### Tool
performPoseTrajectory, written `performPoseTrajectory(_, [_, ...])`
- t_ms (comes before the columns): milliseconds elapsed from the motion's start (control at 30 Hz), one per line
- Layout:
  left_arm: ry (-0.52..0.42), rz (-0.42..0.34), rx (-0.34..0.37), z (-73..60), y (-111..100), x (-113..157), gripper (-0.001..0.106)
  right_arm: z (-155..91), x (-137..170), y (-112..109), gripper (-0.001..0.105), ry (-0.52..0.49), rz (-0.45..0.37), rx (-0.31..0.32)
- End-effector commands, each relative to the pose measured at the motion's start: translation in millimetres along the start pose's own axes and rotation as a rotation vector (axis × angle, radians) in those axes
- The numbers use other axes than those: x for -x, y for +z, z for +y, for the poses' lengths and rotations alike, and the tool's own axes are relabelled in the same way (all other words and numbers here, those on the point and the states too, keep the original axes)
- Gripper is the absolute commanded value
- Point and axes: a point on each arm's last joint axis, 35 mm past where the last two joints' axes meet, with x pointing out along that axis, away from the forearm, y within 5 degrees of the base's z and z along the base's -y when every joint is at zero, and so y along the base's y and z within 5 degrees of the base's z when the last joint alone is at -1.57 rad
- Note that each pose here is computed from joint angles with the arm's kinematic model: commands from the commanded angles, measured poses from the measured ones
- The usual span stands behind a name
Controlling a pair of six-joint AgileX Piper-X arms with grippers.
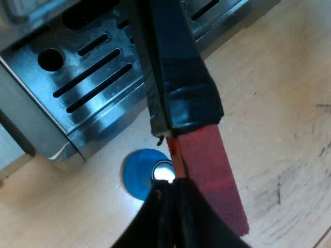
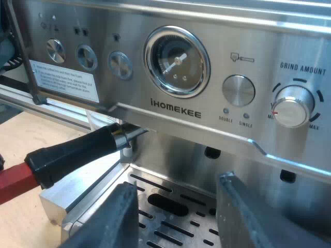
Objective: Put the handle in the coffee machine
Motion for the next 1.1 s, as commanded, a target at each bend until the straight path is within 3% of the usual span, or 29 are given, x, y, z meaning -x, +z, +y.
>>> performPoseTrajectory(33, [-0.148,0.025,0.023,-11.0,-4.0,0.1,0.001,-1.6,2.3,6.4,0.039,0.004,-0.025,0.003])
performPoseTrajectory(167, [-0.144,0.009,0.019,-11.7,-3.3,1.7,0.001,-1.6,2.3,6.4,0.039,0.004,-0.025,0.003])
performPoseTrajectory(433, [-0.087,-0.102,0.008,-12.0,-16.9,3.9,0.001,-1.6,2.3,6.4,0.039,0.004,-0.025,0.003])
performPoseTrajectory(700, [-0.066,-0.085,0.019,-10.3,-25.4,-4.4,0.001,-1.6,2.3,6.4,0.039,0.004,-0.025,0.003])
performPoseTrajectory(967, [-0.072,-0.159,-0.024,-17.5,-27.3,8.6,0.001,-1.6,2.3,6.4,0.039,0.004,-0.025,0.003])
performPoseTrajectory(1100, [-0.122,-0.176,-0.039,-21.5,-28.8,12.9,0.001,-1.6,2.3,6.4,0.039,0.004,-0.025,0.003])
